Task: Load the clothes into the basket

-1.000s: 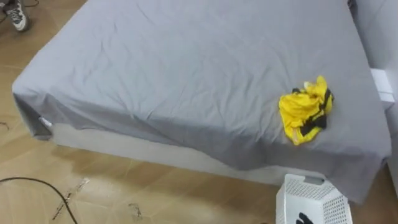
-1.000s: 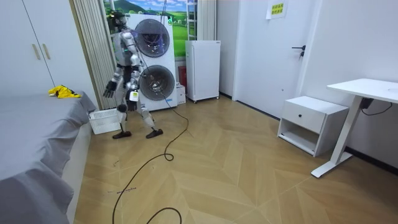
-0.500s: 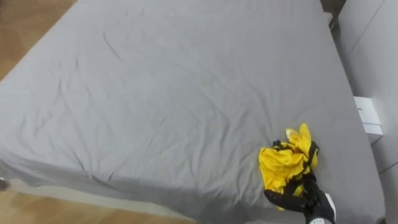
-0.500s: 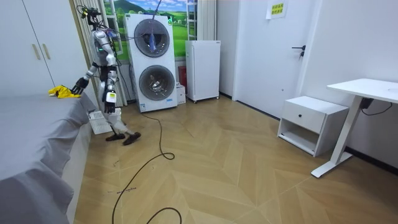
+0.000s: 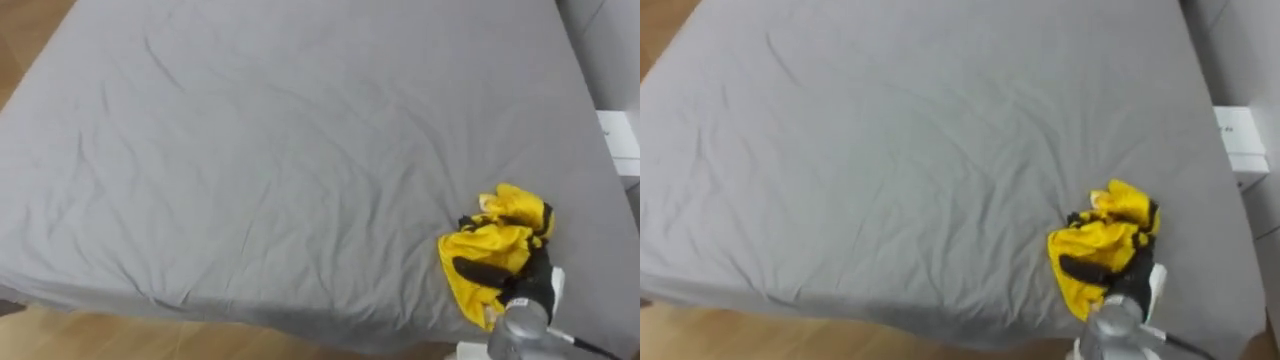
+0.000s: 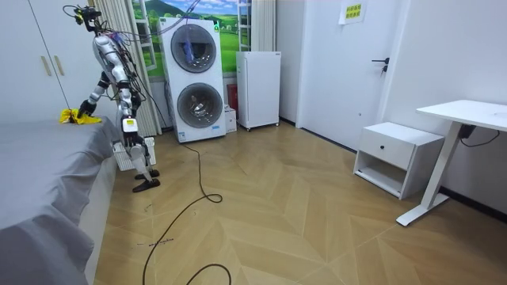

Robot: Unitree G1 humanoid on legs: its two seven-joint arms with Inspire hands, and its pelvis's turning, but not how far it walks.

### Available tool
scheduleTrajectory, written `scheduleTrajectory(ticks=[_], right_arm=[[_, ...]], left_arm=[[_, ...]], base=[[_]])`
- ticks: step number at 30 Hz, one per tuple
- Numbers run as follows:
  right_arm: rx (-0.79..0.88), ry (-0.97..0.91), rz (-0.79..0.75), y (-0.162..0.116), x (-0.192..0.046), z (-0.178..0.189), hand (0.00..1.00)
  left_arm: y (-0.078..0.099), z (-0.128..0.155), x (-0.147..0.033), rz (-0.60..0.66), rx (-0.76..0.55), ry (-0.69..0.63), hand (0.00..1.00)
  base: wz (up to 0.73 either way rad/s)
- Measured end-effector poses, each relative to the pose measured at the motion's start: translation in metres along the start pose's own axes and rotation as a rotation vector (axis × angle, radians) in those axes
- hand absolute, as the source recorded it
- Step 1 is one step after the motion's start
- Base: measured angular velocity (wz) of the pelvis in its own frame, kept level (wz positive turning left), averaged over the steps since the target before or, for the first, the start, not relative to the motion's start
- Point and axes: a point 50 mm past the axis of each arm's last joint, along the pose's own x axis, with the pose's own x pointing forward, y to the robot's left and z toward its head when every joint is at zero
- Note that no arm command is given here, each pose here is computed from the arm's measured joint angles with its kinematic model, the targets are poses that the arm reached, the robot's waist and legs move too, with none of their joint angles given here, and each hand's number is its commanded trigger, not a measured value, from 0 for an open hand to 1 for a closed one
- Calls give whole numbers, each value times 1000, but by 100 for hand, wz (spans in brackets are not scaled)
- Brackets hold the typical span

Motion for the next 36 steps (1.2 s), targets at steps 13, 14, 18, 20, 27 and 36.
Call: scheduleTrajectory(ticks=[13,14,18,20,27,36], right_arm=[[-203,-108,-97,-13,23,42,100],[-226,-111,-108,-16,24,43,100],[-307,-144,-174,-35,33,55,100],[-339,-150,-204,-45,38,62,100],[-373,-144,-248,-52,41,68,100],[-380,-132,-227,-51,41,65,100]], left_arm=[[-12,18,4,-65,84,7,0],[-10,18,4,-61,92,13,0],[-5,22,5,-54,136,15,0],[-4,20,5,-53,154,24,0],[-7,17,5,-71,247,48,0],[-17,50,8,-75,247,-26,0]], base=[[10],[21],[3],[0],[4],[-3]])
